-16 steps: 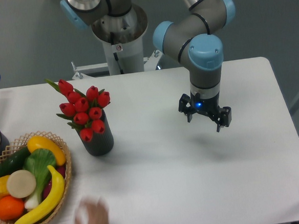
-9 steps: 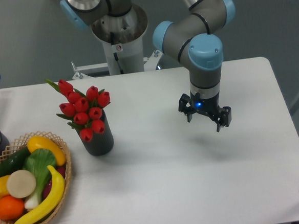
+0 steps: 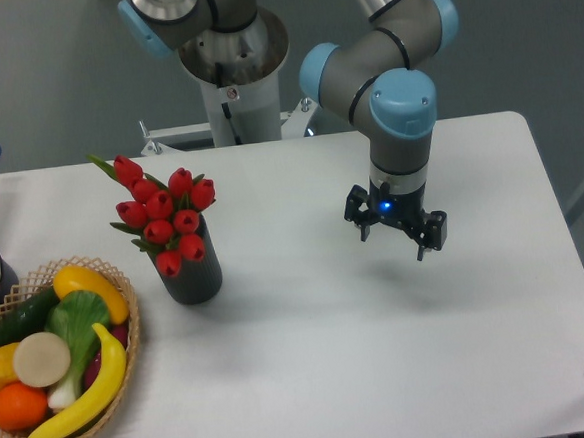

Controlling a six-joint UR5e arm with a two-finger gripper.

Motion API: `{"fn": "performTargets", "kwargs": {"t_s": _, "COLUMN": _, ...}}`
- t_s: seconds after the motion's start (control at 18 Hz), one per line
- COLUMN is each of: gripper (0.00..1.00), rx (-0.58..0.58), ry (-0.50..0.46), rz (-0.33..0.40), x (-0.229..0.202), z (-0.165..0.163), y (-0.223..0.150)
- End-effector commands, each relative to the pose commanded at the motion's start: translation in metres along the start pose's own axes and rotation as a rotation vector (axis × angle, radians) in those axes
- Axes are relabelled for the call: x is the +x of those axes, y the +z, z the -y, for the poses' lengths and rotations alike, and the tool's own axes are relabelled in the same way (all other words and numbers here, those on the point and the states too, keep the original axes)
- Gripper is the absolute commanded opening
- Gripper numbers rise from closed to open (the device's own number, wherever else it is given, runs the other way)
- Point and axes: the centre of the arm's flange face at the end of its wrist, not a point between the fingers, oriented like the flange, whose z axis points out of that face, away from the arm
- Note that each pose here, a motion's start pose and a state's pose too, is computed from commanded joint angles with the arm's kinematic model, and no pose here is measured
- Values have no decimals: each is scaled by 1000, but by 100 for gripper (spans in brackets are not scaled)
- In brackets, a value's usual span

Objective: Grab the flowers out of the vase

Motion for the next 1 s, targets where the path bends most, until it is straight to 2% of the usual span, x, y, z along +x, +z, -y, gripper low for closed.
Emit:
{"fn": "performTargets", "kwargs": {"t_s": 0.5, "gripper": 100, "rx": 187, "ry": 39, "rz": -54, "x": 60, "z": 0, "y": -32}}
{"fn": "performTargets", "kwargs": {"t_s": 0.78, "gripper": 100, "rx": 357, "ry": 69, "rz": -78, "x": 102, "z": -3, "y": -62}}
{"fn": "performTargets", "kwargs": {"t_s": 1.0, "gripper": 100, "rx": 500, "ry": 64, "rz": -72, "x": 118, "z": -2, "y": -95}}
